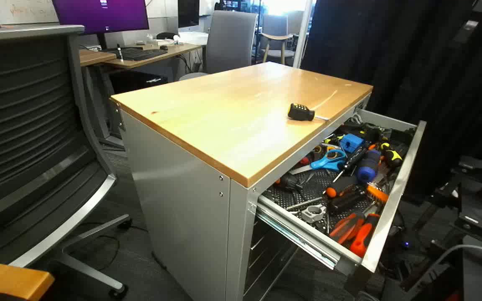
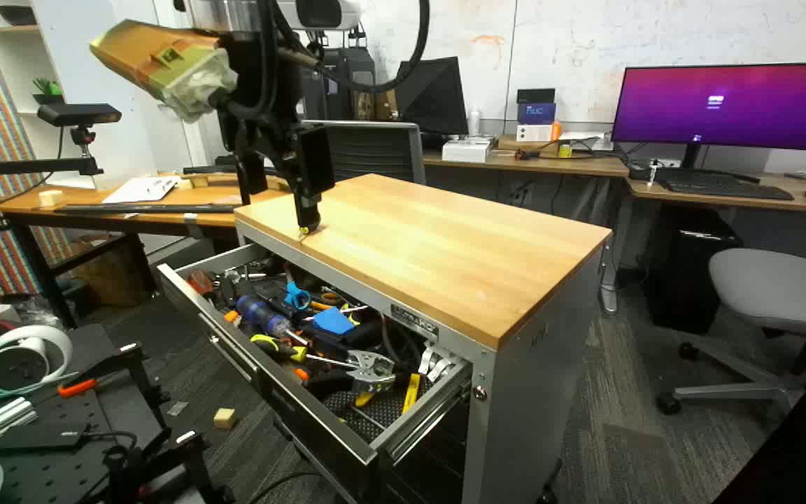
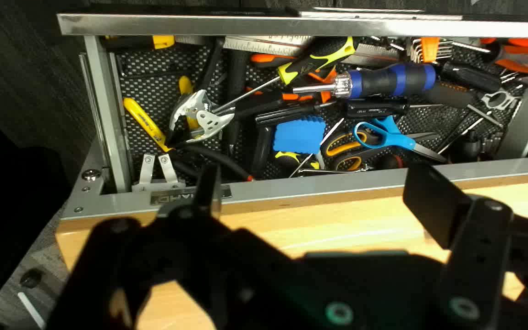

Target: Place the screwdriver in the topmost drawer and then close the drawer

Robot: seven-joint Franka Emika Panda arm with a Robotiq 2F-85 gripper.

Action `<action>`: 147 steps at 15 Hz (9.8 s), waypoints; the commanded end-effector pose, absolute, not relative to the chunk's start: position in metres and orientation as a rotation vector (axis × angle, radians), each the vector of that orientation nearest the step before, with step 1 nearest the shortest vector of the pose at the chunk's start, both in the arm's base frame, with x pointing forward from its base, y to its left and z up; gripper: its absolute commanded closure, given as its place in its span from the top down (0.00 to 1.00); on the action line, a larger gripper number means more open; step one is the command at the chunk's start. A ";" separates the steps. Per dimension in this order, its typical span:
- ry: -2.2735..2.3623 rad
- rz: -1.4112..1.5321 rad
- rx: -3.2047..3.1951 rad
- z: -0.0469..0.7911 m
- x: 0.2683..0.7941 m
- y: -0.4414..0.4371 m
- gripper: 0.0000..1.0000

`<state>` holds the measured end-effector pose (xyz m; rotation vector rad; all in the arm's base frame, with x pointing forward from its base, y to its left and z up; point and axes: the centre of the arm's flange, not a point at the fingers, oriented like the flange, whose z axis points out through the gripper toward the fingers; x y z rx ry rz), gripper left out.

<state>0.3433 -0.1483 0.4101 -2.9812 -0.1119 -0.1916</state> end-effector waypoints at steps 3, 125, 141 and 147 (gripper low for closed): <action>-0.106 -0.205 -2.973 0.412 0.342 -0.152 1.00; -0.335 -0.551 -3.152 0.154 0.471 0.140 0.00; -0.287 -0.396 -3.262 0.373 0.471 0.133 1.00; -0.303 -0.320 -3.250 0.395 0.459 0.138 1.00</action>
